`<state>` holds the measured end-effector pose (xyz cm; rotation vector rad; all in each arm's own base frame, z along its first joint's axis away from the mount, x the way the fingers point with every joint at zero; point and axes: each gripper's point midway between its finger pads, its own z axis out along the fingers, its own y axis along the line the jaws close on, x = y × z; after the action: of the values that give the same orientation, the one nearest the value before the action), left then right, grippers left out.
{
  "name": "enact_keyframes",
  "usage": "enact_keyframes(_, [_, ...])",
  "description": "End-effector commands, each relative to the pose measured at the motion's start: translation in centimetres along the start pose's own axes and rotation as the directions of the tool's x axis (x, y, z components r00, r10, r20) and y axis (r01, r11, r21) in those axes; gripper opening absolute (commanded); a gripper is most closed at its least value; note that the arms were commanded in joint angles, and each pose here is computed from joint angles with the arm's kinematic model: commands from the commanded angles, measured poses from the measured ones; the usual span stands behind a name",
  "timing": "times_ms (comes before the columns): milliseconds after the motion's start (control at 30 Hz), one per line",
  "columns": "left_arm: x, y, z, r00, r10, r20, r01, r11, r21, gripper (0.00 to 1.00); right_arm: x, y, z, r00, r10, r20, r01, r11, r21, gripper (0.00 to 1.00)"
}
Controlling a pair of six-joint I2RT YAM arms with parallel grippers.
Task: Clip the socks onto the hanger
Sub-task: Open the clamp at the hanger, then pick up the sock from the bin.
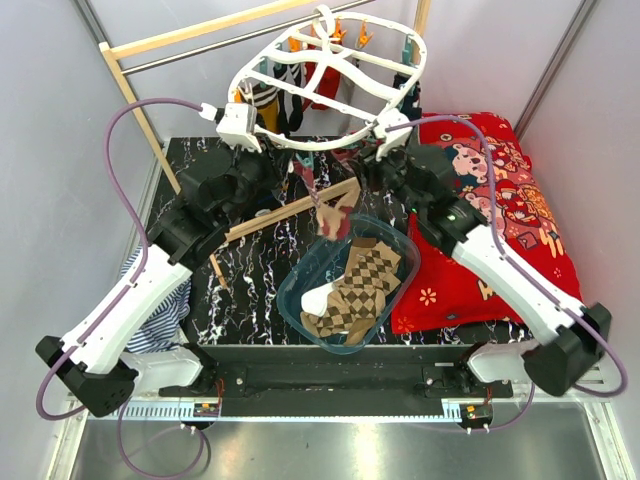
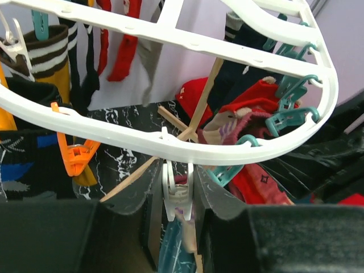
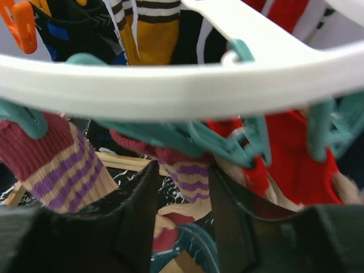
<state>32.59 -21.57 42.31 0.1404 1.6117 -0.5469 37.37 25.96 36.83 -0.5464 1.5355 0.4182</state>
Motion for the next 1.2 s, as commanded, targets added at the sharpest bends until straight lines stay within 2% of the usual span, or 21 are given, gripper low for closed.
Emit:
enact_keyframes(0, [-2.9,-0.7,0.0,0.994,-0.070,0.078,0.072,0.997,-0.025,0.04,-0.7,-1.5,-4.3,0.998,0.065,-0.017,-0.063,0.994,0.091,0.50])
enact_keyframes(67, [-2.7,-1.0,0.1,0.995,-0.076,0.071,0.078,0.996,-0.031,0.04,-0.3,-1.6,-5.7,0.993,0.118,-0.031,-0.114,0.987,0.110,0.52])
enact_keyframes(100, [-2.8,-1.0,0.2,0.994,-0.078,0.071,0.081,0.996,-0.035,0.04,1.5,-1.4,-6.3,0.986,0.144,-0.089,-0.133,0.984,0.116,0.52])
enact_keyframes(167, [-2.7,-1.0,0.3,0.994,-0.087,0.068,0.090,0.995,-0.047,0.04,2.5,-1.0,-7.5,0.967,0.232,-0.110,-0.217,0.967,0.131,0.53])
enact_keyframes(200, [-2.8,-0.8,0.3,0.993,-0.091,0.072,0.096,0.994,-0.057,0.04,4.9,-0.7,-8.0,0.951,0.260,-0.170,-0.237,0.961,0.146,0.53])
enact_keyframes(267, [-3.0,-0.9,0.3,0.992,-0.104,0.077,0.109,0.992,-0.059,0.03,6.8,-0.4,-9.0,0.917,0.348,-0.197,-0.314,0.931,0.185,0.52])
enact_keyframes(300, [-3.0,-0.9,0.2,0.991,-0.106,0.080,0.112,0.992,-0.063,0.03,9.2,-0.3,-9.6,0.893,0.378,-0.245,-0.329,0.919,0.218,0.52])
enact_keyframes(433, [-3.4,-1.0,0.2,0.990,-0.113,0.087,0.119,0.991,-0.065,0.03,13.9,-0.4,-11.1,0.811,0.515,-0.277,-0.413,0.841,0.350,0.52])
enact_keyframes(633, [-3.8,-1.4,0.0,0.988,-0.127,0.090,0.132,0.990,-0.056,0.02,20.1,-0.3,-11.3,0.711,0.620,-0.331,-0.433,0.757,0.489,0.52])
enact_keyframes(733, [-3.8,-1.4,-0.2,0.988,-0.128,0.089,0.133,0.990,-0.055,0.02,22.1,-0.6,-10.2,0.680,0.656,-0.329,-0.428,0.719,0.549,0.51])
enact_keyframes(900, [-3.3,-1.3,-0.4,0.989,-0.128,0.080,0.133,0.989,-0.058,0.02,24.3,-1.6,-8.0,0.659,0.691,-0.297,-0.407,0.659,0.632,0.48])
enact_keyframes(1100, [-2.7,-1.1,-0.3,0.990,-0.124,0.067,0.128,0.990,-0.062,0.02,28.8,-1.2,-6.2,0.576,0.755,-0.314,-0.376,0.586,0.718,0.47])
enact_keyframes(1167, [-2.7,-1.1,-0.3,0.990,-0.124,0.068,0.129,0.990,-0.063,0.02,29.6,-1.3,-6.1,0.568,0.760,-0.317,-0.361,0.576,0.734,0.47])
